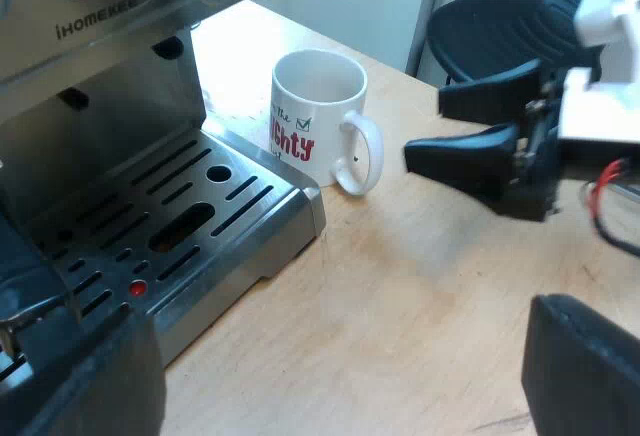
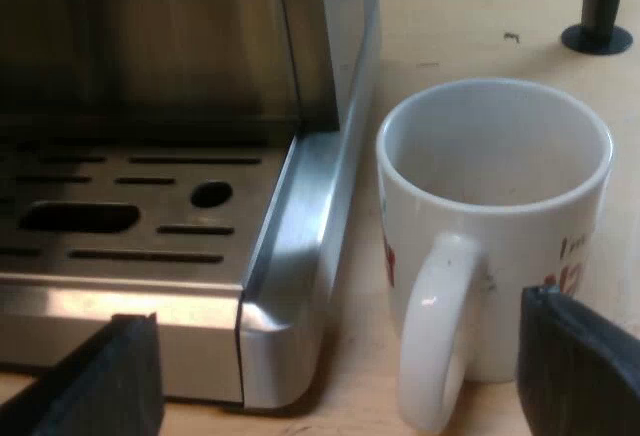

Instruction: Remove mug from coffee machine

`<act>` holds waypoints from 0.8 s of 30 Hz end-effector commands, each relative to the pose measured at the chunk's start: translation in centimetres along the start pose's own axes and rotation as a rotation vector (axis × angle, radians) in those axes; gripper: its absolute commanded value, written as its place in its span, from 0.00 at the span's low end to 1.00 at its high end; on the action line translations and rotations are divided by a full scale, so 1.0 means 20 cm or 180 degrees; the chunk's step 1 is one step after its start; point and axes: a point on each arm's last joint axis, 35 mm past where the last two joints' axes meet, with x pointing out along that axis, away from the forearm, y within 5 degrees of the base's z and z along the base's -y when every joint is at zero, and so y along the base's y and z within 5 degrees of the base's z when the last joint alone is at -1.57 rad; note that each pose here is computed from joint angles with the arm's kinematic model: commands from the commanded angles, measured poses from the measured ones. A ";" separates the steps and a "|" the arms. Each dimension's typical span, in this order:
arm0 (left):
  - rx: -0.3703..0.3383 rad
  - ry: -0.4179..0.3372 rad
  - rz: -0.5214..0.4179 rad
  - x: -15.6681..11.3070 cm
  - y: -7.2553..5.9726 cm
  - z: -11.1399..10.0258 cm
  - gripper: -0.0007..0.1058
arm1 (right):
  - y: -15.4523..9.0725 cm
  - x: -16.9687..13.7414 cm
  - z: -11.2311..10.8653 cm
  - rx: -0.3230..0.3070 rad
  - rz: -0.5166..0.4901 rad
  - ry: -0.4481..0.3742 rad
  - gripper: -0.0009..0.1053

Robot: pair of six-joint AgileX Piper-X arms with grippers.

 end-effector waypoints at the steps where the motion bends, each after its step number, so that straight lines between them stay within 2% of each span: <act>1: 0.0012 -0.0046 0.0014 0.00 -0.01 0.02 0.79 | -0.02 -0.06 0.05 -0.0040 0.0051 0.0027 0.70; 5: 0.0012 -0.0046 0.0014 0.00 -0.01 0.02 0.79 | -0.04 -0.12 0.10 -0.0067 0.0151 0.0115 0.70; 8: 0.0012 -0.0046 0.0014 0.00 -0.01 0.02 0.79 | -0.06 -0.17 0.16 -0.0118 0.0291 0.0319 0.68; 13: -0.0058 -0.0083 0.0007 -0.03 -0.03 0.06 0.79 | -0.11 -0.26 0.30 -0.0169 0.0335 0.0527 0.68; 17: -0.0045 -0.0127 0.0064 -0.06 -0.04 0.10 0.79 | -0.14 -0.31 0.40 -0.0174 0.0339 0.0552 0.68; 19: -0.0027 -0.0239 0.0270 -0.09 -0.05 0.15 0.79 | -0.16 -0.33 0.46 -0.0169 0.0335 0.0528 0.68; 24: -0.0067 -0.0430 0.0507 -0.15 -0.02 0.22 0.79 | -0.18 -0.37 0.53 -0.0146 0.0399 0.0461 0.68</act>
